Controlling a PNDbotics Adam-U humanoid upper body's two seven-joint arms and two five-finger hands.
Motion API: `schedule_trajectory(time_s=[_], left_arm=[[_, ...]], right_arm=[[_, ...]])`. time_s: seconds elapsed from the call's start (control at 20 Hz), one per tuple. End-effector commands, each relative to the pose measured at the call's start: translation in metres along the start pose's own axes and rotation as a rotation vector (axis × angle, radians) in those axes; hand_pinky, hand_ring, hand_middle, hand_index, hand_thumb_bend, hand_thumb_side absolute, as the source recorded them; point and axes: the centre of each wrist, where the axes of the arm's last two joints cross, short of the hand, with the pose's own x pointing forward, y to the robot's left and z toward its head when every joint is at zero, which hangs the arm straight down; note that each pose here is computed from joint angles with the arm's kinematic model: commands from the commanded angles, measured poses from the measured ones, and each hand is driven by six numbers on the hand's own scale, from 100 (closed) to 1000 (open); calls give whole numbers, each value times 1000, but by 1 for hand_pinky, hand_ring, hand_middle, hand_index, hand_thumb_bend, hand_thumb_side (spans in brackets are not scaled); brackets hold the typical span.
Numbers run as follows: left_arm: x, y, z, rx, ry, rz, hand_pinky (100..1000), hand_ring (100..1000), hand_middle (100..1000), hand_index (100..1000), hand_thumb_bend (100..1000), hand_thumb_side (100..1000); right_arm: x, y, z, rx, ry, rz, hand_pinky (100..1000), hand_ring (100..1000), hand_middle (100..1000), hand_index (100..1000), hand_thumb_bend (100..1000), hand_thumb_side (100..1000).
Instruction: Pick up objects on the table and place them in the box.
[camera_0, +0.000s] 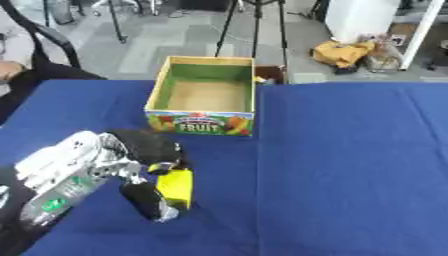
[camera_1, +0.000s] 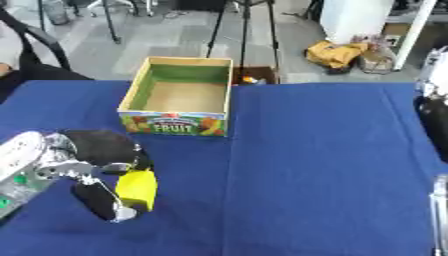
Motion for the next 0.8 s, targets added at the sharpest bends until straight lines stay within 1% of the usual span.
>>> schedule_trajectory(time_s=[0.05,0.2,0.35,0.4,0.45,0.7,0.8], left_arm=[[-9,21,30,74,46,-1,472,591,569,759,100,634],[-17,30,44,104,54,66,474,585,566,757,100,638],[-31,38,52,135,77,137,477,582,565,756,100,639],[-36,41,54,147,87,150,478,580,564,756,100,638],[-41,42,55,156,101,162,478,578,562,752,100,638],[-73,50,54,209,179,247,478,573,558,749,100,632],[-80,50,52,219,192,262,478,573,558,749,100,632]], right_arm=[[3,-4,-6,-13,-27,-5,721,798,524,816,122,645],[3,-3,-6,-12,-32,-6,721,799,525,816,119,643],[3,-4,-7,-12,-37,-6,721,798,525,816,119,639],[3,-4,-7,-12,-39,-7,721,798,525,816,100,623],[3,-4,-7,-12,-40,-6,721,798,524,816,120,637],[4,-4,-9,-10,-50,-7,720,798,521,816,128,634],[4,-5,-10,-10,-51,-6,720,798,521,816,128,634]])
